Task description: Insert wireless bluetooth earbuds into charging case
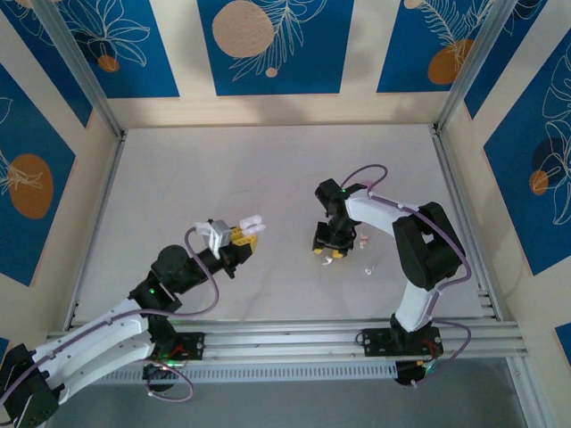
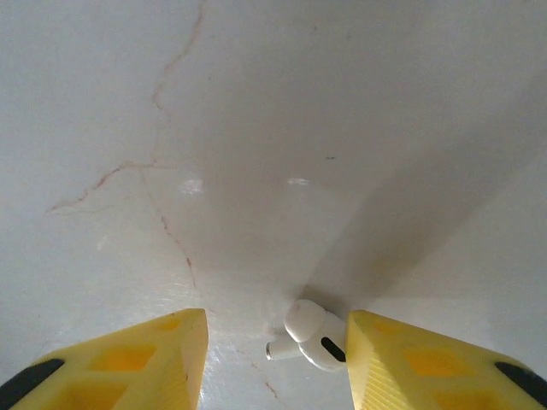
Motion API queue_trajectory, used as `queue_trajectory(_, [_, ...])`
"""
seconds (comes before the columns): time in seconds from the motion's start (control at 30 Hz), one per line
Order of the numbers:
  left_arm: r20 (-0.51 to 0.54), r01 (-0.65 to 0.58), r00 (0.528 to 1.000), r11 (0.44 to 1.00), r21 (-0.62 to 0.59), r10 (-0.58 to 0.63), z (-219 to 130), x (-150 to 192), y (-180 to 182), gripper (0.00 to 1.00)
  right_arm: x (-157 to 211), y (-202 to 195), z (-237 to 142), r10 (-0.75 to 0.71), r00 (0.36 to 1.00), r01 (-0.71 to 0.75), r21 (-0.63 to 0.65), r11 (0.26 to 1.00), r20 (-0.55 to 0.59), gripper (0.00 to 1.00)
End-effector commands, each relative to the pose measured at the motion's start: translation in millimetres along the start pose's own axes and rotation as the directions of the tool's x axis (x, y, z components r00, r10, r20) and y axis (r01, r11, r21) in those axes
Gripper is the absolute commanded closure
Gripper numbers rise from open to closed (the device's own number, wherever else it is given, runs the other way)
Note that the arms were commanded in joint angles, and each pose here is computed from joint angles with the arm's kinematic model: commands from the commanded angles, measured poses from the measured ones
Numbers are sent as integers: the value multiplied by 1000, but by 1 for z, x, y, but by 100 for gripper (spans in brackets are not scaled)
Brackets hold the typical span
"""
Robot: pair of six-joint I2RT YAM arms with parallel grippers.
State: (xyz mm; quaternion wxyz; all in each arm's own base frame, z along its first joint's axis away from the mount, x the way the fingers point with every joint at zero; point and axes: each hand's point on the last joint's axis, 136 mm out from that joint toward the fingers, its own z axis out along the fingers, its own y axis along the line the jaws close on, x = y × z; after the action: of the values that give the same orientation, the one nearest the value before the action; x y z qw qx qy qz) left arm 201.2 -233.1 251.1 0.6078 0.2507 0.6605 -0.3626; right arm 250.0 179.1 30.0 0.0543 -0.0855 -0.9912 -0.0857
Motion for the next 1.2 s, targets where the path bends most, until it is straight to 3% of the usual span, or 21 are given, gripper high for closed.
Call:
queue_trajectory(0.0, [87,-31,996,999,20,30,1,-31,-8,96,-1,-4,-18,2,999,-4,35,999,54,52])
queue_trajectory(0.53, [78,-28,997,999,23,26,3,-28,-8,96,14,-2,11,68,996,-70,-34,997,-55,52])
queue_trajectory(1.17, [65,-12,998,999,30,10,6,-24,-8,95,0,14,9,-107,994,107,13,994,-9,53])
